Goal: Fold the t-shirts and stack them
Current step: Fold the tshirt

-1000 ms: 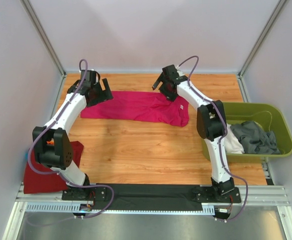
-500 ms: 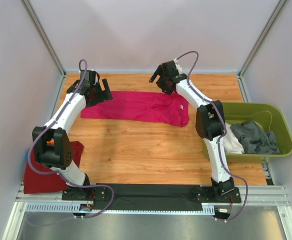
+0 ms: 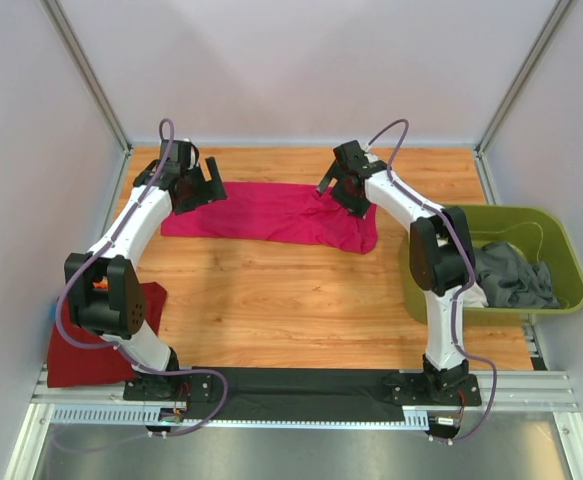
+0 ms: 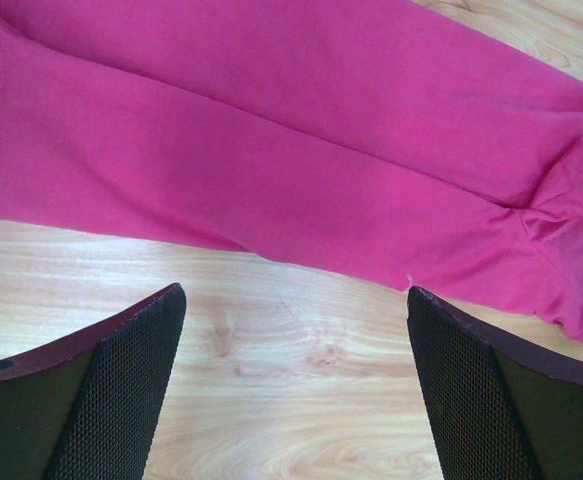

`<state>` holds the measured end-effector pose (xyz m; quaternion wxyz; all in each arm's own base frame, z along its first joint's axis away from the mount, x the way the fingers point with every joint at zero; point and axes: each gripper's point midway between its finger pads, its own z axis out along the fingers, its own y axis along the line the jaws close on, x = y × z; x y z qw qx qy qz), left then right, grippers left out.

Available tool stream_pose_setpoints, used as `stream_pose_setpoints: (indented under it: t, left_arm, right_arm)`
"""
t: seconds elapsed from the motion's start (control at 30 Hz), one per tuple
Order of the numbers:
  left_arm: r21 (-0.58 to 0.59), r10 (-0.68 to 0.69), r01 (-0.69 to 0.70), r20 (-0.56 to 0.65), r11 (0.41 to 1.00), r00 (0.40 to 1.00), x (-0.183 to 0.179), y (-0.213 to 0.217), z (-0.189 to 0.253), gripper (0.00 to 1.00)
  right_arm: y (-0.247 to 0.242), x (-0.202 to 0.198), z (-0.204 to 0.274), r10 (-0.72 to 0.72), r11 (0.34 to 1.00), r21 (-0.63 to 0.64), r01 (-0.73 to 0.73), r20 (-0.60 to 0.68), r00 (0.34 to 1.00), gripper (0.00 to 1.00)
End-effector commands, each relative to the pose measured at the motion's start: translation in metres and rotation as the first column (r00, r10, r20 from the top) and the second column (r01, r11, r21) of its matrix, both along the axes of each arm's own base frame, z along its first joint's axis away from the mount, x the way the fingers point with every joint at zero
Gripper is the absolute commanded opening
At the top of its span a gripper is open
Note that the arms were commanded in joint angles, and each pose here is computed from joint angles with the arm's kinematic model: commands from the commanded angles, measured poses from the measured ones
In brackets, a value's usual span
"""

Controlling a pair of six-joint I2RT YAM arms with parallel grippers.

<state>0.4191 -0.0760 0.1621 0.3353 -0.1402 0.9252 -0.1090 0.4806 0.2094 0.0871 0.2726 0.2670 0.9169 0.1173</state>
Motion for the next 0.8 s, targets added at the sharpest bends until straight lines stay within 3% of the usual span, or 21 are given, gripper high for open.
stream_pose_setpoints:
  t: [0.0, 0.3, 0.47, 0.77]
  left_arm:
    - [-0.011, -0.031, 0.031, 0.051, 0.999, 0.998, 0.006, -0.002, 0.012, 0.97]
    - [-0.02, -0.025, 0.027, 0.092, 0.999, 0.995, 0.006, -0.002, 0.02, 0.97]
    - [-0.032, -0.034, 0.036, 0.044, 0.999, 0.998, 0.006, -0.006, 0.008, 0.97]
    - [-0.031, -0.036, 0.038, 0.041, 0.999, 0.998, 0.009, -0.006, 0.009, 0.97]
  right_arm:
    - [-0.001, 0.005, 0.013, -0.052, 0.998, 0.029, 0.051, 0.04, 0.998, 1.0]
    - [0.013, 0.029, -0.005, -0.096, 0.992, 0.082, 0.092, 0.054, 0.994, 1.0]
    - [0.024, 0.039, -0.011, -0.124, 0.982, 0.148, 0.114, 0.059, 0.991, 1.0]
    - [0.023, 0.057, -0.008, -0.15, 0.98, 0.151, 0.133, 0.111, 0.982, 0.98]
